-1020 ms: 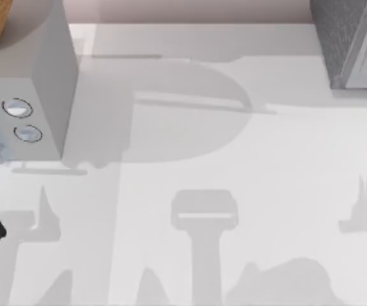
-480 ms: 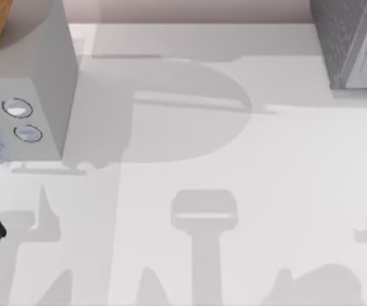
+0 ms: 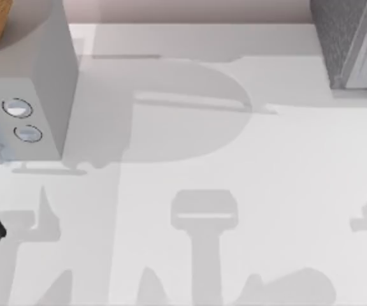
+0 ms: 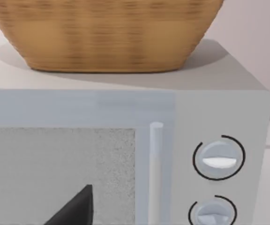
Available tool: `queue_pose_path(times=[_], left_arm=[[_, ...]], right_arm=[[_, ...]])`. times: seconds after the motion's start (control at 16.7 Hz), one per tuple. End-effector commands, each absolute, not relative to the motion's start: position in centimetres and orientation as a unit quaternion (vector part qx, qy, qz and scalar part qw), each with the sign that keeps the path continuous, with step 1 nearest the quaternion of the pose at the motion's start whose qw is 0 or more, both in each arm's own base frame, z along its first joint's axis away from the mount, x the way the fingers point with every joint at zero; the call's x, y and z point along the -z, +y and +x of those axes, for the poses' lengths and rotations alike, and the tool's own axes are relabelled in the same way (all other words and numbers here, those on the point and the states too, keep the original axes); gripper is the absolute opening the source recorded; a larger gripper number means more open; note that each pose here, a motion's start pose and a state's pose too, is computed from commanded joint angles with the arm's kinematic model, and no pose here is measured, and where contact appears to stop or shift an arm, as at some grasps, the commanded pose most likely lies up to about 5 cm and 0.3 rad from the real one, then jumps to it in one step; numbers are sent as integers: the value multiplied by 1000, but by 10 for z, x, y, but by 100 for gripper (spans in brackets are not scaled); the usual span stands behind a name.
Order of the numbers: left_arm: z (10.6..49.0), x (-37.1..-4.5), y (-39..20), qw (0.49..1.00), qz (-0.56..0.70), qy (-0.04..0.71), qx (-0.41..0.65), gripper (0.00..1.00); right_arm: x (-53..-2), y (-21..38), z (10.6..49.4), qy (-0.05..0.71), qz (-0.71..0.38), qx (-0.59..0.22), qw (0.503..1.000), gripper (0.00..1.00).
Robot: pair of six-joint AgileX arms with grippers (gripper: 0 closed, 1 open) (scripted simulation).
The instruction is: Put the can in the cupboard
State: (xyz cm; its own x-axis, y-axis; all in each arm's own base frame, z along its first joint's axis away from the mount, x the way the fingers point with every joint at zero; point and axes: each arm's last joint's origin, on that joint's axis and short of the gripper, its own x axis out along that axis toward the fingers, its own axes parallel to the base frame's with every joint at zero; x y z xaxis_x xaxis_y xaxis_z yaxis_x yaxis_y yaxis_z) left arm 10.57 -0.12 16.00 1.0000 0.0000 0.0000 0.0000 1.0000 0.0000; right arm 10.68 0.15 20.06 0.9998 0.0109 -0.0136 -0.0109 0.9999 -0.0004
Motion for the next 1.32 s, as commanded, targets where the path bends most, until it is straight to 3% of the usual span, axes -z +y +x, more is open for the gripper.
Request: queue_pose_path(times=[0.36,0.78,1.02,1.32], left_arm=[[106,-160,-1,1000,0,0,0,100],[106,-160,-1,1000,0,0,0,100],[106,-160,-1,1000,0,0,0,100],[106,-160,-1,1000,0,0,0,100]], right_arm=[[-321,8,126,2,-4,-2,1000,0],[-457,25,188,-12,-1,1,1000,0],[-496,37,227,-9,1,0,1000,0],[-510,47,255,-1,1,-1,1000,0]])
